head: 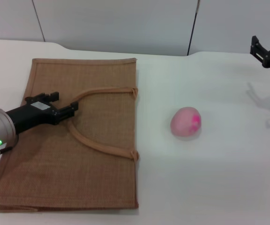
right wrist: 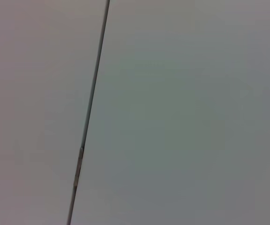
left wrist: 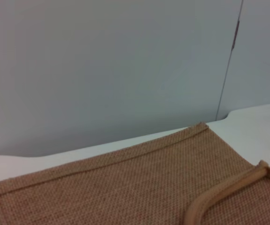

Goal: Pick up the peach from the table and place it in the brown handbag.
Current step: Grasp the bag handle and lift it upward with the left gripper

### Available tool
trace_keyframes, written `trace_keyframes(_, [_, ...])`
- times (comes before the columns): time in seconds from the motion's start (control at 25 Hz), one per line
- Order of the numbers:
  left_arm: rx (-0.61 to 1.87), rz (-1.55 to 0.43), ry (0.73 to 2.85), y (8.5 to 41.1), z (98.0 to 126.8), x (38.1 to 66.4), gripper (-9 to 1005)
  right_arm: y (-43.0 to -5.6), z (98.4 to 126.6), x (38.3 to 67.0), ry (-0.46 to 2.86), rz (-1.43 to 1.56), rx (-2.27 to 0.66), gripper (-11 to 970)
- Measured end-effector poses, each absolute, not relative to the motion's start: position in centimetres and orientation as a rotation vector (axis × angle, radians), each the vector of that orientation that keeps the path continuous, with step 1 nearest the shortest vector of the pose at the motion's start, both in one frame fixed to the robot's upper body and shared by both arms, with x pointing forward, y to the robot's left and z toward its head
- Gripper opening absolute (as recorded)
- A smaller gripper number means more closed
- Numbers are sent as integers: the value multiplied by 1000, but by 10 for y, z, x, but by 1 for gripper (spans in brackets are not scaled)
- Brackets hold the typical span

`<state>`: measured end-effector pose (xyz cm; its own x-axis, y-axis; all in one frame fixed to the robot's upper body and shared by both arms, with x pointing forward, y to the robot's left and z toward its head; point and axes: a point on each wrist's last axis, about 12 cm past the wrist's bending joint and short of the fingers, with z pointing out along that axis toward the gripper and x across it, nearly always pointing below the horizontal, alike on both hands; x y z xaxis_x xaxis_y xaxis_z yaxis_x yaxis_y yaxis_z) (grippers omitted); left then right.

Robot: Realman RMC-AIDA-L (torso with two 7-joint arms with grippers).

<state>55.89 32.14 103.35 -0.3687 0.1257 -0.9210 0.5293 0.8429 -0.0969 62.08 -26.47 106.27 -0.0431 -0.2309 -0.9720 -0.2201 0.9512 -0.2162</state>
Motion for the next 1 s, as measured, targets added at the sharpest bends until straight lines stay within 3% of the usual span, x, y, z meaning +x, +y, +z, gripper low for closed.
trace_keyframes(1.0, [368, -428, 1968, 323, 1026, 562, 690, -265, 1063, 621, 1624, -10, -348, 896])
